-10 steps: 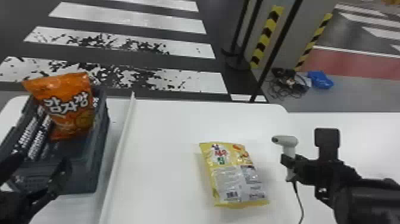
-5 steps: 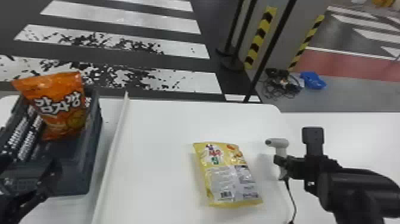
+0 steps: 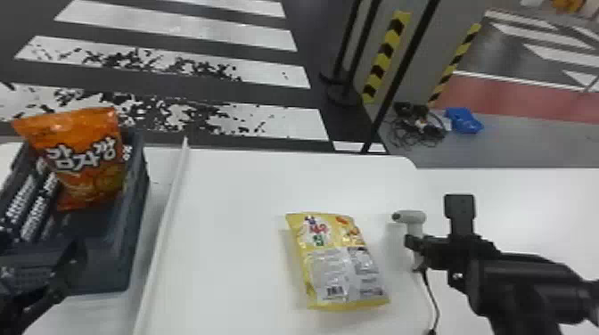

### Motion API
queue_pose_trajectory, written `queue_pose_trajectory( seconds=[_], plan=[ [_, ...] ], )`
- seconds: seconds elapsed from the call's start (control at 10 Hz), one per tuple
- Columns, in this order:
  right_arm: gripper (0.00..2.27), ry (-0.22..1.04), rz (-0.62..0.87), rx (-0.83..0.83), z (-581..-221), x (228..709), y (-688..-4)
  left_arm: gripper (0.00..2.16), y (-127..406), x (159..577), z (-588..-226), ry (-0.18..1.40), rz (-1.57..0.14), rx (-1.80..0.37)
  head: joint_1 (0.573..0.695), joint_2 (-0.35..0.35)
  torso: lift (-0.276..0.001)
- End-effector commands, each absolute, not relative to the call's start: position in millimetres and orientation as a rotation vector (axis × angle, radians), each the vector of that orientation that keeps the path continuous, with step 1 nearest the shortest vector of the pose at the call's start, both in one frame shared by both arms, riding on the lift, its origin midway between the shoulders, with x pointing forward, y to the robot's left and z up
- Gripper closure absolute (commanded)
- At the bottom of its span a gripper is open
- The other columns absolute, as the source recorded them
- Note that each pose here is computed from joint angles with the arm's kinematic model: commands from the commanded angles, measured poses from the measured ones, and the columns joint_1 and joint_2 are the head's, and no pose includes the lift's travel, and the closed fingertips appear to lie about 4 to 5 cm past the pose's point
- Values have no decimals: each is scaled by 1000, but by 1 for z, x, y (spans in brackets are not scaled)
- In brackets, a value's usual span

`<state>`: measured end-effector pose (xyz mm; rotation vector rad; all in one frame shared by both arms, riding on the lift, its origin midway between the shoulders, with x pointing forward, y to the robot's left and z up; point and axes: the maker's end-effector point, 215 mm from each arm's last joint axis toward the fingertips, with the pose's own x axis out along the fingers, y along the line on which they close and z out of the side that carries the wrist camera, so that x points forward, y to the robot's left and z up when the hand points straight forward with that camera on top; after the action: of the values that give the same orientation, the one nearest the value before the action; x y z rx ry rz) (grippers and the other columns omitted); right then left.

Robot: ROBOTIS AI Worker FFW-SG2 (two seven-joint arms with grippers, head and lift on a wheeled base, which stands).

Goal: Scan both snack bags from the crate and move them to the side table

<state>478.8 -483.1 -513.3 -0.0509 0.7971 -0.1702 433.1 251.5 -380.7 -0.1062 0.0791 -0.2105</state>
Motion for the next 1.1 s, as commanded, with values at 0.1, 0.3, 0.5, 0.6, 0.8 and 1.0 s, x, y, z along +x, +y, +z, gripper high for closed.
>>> queue_pose_trajectory(
  seconds=[0.1, 0.3, 0.5, 0.6, 0.8, 1.0],
  plan=[
    [2236, 814, -172, -50, -521, 476, -485, 76, 251, 433, -380, 78, -211, -106, 695, -278, -99],
    [2226, 814, -166, -52, -523, 476, -482, 76, 251, 433, -380, 78, -211, -107, 695, -280, -99],
    [1511, 794, -159, -51, -518, 480, -478, 76, 251, 433, -380, 78, -211, -107, 695, -278, -99],
    [930, 795, -158, -52, -518, 480, -477, 76, 251, 432, -380, 79, -211, -107, 695, -276, -99],
    [346, 798, -164, -55, -517, 479, -477, 76, 251, 432, -380, 78, -212, -107, 695, -272, -99],
    [167, 796, -180, -63, -508, 476, -481, 76, 251, 432, -378, 74, -212, -107, 695, -273, -99]
  ],
)
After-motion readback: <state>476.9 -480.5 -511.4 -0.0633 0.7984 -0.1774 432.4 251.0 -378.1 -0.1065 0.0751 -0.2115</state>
